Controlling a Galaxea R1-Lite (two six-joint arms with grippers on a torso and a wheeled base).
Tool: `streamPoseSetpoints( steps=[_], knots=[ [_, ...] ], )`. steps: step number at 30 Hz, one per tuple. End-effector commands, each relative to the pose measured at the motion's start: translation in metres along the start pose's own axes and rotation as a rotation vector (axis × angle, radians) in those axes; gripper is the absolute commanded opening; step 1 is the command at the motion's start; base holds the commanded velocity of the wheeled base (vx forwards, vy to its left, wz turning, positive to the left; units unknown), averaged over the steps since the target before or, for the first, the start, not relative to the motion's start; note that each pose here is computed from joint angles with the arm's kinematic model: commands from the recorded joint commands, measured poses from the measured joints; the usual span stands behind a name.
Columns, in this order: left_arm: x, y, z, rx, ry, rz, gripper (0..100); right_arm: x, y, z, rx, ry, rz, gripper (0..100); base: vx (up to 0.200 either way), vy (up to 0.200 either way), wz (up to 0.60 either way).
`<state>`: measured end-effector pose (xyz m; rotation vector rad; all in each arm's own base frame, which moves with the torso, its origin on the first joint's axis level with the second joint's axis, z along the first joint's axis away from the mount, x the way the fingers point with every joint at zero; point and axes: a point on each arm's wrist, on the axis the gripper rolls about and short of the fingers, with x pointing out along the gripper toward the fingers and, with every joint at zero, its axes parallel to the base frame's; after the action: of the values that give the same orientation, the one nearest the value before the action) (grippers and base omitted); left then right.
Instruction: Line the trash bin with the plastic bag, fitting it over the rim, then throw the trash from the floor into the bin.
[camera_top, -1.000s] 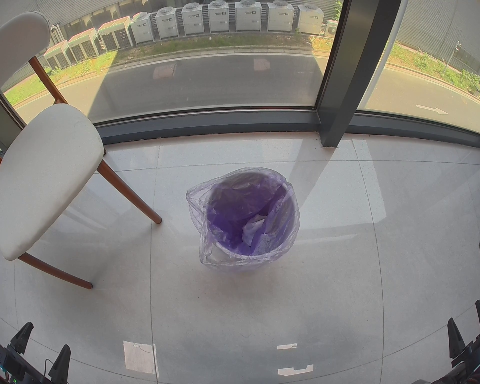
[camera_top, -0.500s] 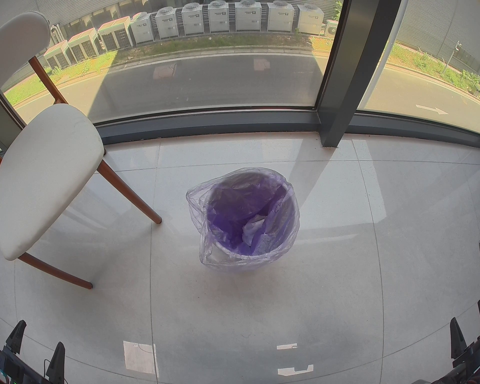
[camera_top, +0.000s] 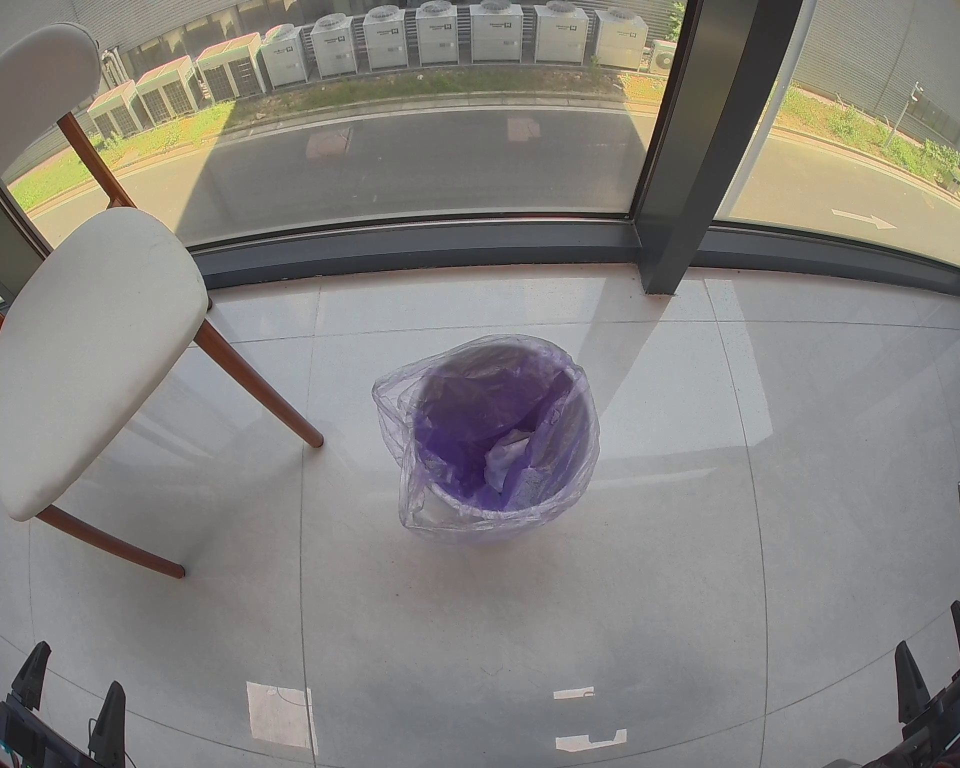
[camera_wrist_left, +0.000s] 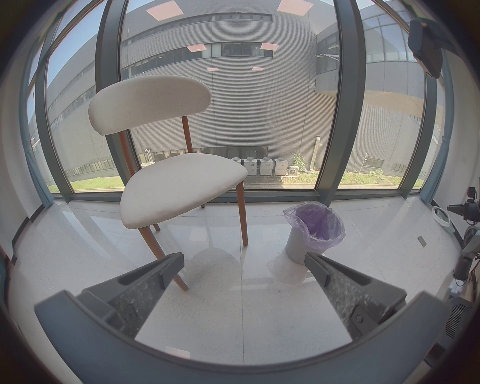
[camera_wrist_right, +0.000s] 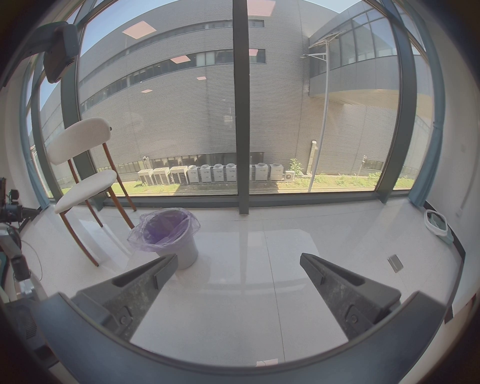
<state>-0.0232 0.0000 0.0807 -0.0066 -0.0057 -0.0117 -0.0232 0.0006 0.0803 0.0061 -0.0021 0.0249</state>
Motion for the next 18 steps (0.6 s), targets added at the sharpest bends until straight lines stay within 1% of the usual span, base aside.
streamPoseSetpoints(
  steps=[1, 18],
  knots=[
    [0.0005, 0.0002, -0.0050, 0.004, 0.006, 0.006, 100, 0.0001, -0.0006, -0.0042, 0.018, 0.000, -0.026, 100, 0.000, 0.000, 0.00],
    [0.0005, 0.0001, -0.0052, 0.007, 0.007, 0.004, 100, 0.0002, -0.0006, -0.0044, 0.018, 0.000, -0.028, 100, 0.000, 0.000, 0.00]
  ],
)
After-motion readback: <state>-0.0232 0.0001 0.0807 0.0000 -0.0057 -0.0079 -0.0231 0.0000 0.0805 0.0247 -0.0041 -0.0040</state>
